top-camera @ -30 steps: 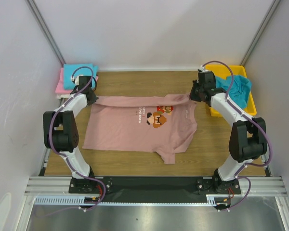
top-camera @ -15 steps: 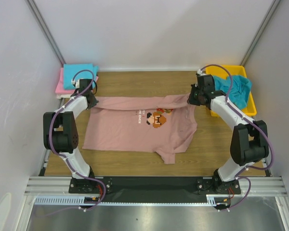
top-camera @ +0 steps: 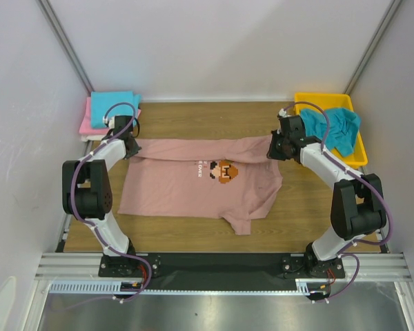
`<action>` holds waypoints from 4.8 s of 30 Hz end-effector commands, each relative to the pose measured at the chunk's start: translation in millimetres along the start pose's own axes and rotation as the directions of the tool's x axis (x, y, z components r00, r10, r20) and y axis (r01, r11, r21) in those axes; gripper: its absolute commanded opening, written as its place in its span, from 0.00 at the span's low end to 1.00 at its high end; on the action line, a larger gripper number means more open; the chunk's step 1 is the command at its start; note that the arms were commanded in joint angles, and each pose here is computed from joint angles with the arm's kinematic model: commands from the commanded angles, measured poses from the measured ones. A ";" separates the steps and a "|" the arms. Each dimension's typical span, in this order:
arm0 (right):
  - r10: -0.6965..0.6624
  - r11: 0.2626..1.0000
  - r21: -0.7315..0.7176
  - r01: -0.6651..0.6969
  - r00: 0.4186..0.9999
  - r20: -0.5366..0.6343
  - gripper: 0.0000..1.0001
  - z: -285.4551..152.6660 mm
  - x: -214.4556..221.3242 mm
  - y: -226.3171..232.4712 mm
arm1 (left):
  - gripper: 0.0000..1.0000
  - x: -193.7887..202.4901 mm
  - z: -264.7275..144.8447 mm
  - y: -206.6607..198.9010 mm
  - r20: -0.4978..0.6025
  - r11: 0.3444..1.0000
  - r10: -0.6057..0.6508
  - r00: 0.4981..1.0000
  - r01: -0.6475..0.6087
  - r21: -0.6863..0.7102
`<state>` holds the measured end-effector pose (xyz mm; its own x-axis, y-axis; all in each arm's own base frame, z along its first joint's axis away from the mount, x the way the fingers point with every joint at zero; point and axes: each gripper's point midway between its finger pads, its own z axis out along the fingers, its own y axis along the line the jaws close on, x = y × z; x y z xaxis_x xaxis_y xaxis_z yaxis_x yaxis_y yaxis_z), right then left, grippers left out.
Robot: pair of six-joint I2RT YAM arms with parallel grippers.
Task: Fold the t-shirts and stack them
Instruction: Fold the tshirt
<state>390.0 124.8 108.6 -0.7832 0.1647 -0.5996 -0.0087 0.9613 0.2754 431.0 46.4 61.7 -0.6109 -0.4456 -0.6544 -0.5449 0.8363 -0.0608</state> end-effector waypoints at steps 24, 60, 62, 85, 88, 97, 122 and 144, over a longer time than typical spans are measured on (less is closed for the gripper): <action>-0.058 0.990 -0.119 0.073 0.991 0.121 0.87 -46.3 -40.6 33.7 | 0.74 -37.5 -61.1 2.0 0.132 0.995 0.012 0.991 -0.025 0.092; -0.142 0.956 -0.263 0.131 0.990 -0.025 0.59 80.3 -4.6 64.9 | 0.84 36.4 -118.1 -91.3 0.128 0.905 0.130 0.983 -0.170 0.389; -0.148 0.957 -0.259 0.133 0.988 -0.039 0.57 82.7 -1.0 63.1 | 0.84 36.9 -117.9 -90.2 0.126 0.907 0.129 0.984 -0.169 0.386; -0.179 0.957 -0.245 0.155 0.980 -0.082 0.12 88.8 5.4 60.2 | 0.84 31.0 -120.3 -91.1 0.139 0.907 0.132 0.981 -0.176 0.382; -0.179 0.955 -0.251 0.156 0.981 -0.073 0.00 81.3 2.3 63.7 | 0.84 30.0 -120.6 -91.5 0.142 0.907 0.130 0.981 -0.175 0.382; -0.156 0.950 -0.286 0.125 0.984 -0.086 0.00 55.7 18.8 80.4 | 0.84 34.2 -120.1 -89.8 0.131 0.908 0.130 0.983 -0.171 0.383; -0.296 0.909 -0.350 0.226 0.941 -0.163 0.00 13.9 106.9 127.1 | 0.84 67.4 -132.6 -58.3 0.111 0.903 0.143 0.983 -0.176 0.392; 0.064 0.992 -0.111 -0.060 0.997 0.033 0.83 -24.7 -19.3 49.6 | 0.84 94.1 -158.8 -133.6 0.060 0.787 0.147 0.987 -0.153 0.597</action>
<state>354.6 189.5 128.2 -0.8380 0.1033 -0.5358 -0.1350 0.9121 0.3870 332.7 -132.1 103.2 -0.6929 -0.2419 -0.6793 -0.0269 0.9501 -0.3108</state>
